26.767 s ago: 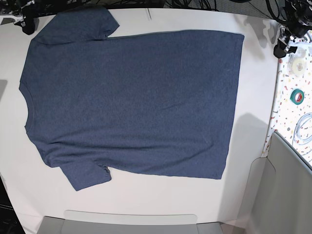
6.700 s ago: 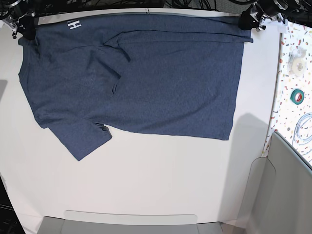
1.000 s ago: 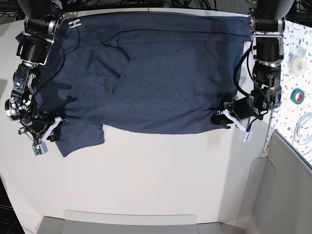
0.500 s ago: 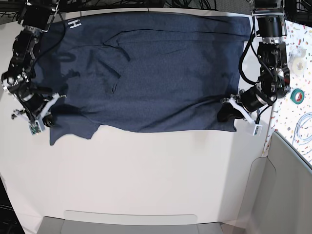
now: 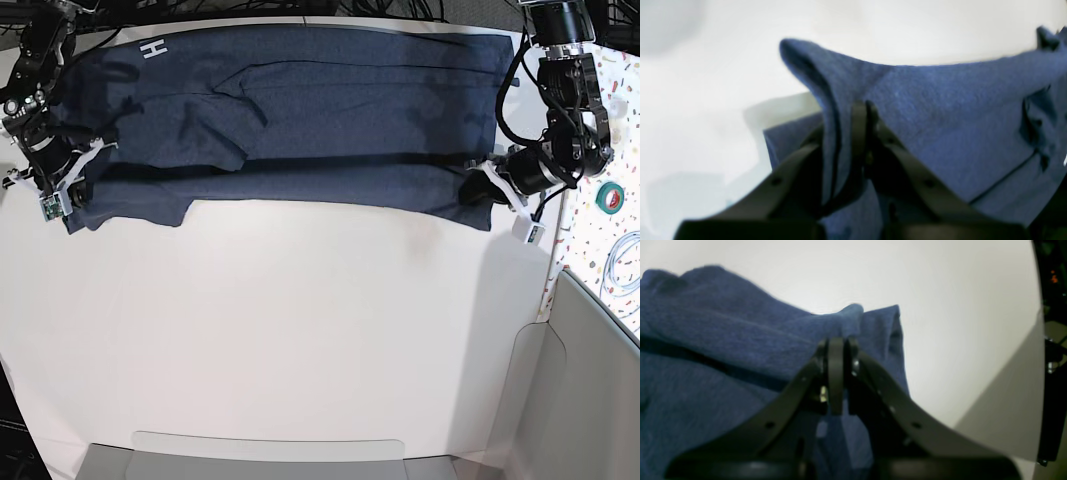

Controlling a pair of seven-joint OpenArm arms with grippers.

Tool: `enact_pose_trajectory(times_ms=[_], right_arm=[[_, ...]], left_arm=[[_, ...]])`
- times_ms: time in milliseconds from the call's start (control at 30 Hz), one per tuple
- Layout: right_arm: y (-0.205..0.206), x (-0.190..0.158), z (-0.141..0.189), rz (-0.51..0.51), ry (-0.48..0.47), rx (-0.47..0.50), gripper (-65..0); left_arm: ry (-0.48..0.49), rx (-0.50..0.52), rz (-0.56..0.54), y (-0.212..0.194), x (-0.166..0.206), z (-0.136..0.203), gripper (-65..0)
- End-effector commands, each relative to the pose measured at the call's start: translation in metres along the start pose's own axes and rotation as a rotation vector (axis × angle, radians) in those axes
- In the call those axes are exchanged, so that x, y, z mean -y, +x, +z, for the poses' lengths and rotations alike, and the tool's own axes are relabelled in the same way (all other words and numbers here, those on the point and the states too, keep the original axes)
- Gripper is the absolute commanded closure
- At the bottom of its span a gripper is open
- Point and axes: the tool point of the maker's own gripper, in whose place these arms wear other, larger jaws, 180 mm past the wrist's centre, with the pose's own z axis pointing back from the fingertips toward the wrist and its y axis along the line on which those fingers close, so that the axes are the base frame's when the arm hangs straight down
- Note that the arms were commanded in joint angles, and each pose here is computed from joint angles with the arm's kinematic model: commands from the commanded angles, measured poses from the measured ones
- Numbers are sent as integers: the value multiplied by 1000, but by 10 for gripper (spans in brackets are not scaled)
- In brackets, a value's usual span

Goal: Layout the t-shirt on the table in an organized manner, then fold the t-shirt properly
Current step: 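Lift the grasped edge with both grippers and fold it over the shirt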

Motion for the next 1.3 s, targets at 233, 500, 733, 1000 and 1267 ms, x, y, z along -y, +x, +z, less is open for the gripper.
enact_pose_trajectory(times_ms=[233,500,733,1000,1267], right_arm=[[-20,-10,9,0,17,-33,0],[-43,-4,17,-61,-20,-110,0],[-34,10,38,-66,-102,-110,0],[-35,9,49,-37,-114,-136,0],[-35,2,56,-25,-111,-137,0]], left_arm=[[4,-37,4,-17,-2,6,0],[6,-63,20,-31,-2,6,0],[7,-61,18,-30,-2,7,0],[3,-54,10,-27,0,8,0],[0,-23,-81,-20,21,21,0]])
